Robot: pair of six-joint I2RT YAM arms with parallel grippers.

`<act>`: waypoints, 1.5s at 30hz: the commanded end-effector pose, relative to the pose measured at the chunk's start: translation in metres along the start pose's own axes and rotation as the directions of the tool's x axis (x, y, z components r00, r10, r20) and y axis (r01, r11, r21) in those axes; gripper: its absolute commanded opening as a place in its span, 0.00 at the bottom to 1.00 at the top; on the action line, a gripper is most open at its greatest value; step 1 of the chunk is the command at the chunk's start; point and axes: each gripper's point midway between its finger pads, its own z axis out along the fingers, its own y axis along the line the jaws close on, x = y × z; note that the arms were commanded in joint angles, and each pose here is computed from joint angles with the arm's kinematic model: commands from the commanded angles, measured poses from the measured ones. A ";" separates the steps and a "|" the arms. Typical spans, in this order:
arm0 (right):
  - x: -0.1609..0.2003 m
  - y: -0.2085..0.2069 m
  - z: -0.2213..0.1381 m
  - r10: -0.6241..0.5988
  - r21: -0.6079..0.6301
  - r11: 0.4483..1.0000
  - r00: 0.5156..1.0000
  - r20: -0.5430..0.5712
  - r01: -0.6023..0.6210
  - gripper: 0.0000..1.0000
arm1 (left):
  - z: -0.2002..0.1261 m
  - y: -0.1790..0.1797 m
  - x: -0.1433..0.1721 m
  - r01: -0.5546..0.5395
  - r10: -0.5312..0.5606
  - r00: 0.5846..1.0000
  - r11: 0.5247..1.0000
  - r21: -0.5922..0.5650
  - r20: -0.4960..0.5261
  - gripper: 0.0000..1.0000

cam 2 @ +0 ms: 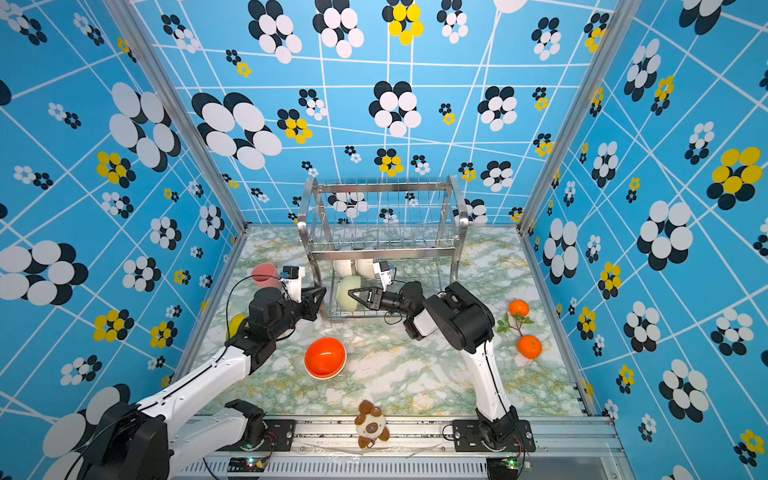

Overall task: Load bowls into a dish rack
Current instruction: Place the bowl in the dish rack.

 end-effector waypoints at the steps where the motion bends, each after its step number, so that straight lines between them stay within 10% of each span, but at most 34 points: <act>1: 0.027 -0.034 -0.009 0.147 0.106 0.985 0.987 -0.069 -0.140 0.13 | 0.000 0.007 -0.023 0.079 -0.076 0.995 0.996 -0.047 0.068 0.00; 45: 0.074 -0.017 0.032 0.140 0.104 0.987 0.971 -0.194 -0.122 0.22 | 0.005 0.004 -0.020 0.090 -0.088 0.994 0.995 -0.031 0.064 0.00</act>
